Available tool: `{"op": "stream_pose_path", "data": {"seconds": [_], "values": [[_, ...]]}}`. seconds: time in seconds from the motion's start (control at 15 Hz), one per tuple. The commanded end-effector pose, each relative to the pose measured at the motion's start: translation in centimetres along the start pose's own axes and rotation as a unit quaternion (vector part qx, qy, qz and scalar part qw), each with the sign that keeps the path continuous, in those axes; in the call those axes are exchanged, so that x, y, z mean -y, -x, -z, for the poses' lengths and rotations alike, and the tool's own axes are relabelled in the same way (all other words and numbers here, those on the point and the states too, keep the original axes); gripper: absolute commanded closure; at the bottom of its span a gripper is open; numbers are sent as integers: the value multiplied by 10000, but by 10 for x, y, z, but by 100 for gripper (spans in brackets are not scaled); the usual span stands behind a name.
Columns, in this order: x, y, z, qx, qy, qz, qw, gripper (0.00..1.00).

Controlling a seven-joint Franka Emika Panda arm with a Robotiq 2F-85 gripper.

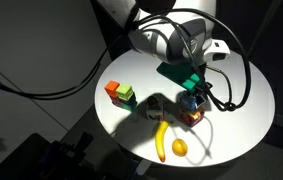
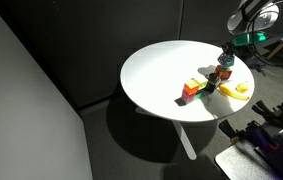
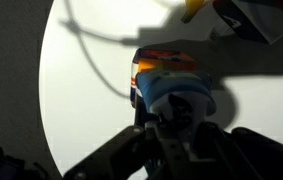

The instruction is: Pick up the block with a black and white image and stack it on top of the block with a number six on it

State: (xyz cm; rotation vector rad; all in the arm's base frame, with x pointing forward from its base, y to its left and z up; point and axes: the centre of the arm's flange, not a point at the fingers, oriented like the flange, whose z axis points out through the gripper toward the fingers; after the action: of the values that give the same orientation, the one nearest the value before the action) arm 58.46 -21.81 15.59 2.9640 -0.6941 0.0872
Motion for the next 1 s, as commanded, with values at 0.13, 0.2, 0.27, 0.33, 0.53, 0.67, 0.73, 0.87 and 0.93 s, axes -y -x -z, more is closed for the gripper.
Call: {"op": "stream_pose_path", "data": {"seconds": [0.13, 0.2, 0.27, 0.33, 0.53, 0.67, 0.73, 0.87, 0.93], "values": [[-6, -18, -14, -35, -83, -45, 9999, 92], [-7, -18, -16, -27, -78, -45, 10000, 92], [-9, -19, -19, -15, -78, -46, 10000, 91], [-10, -19, -21, -5, -82, -43, 10000, 92], [-13, -19, -26, 31, -96, -56, 9999, 91], [-14, -18, -28, 64, -106, -76, 9999, 91], [-15, -17, -29, 74, -114, -79, 9999, 91], [-15, -16, -29, 84, -133, -85, 9998, 91], [-16, -16, -29, 88, -139, -88, 9998, 91]]}}
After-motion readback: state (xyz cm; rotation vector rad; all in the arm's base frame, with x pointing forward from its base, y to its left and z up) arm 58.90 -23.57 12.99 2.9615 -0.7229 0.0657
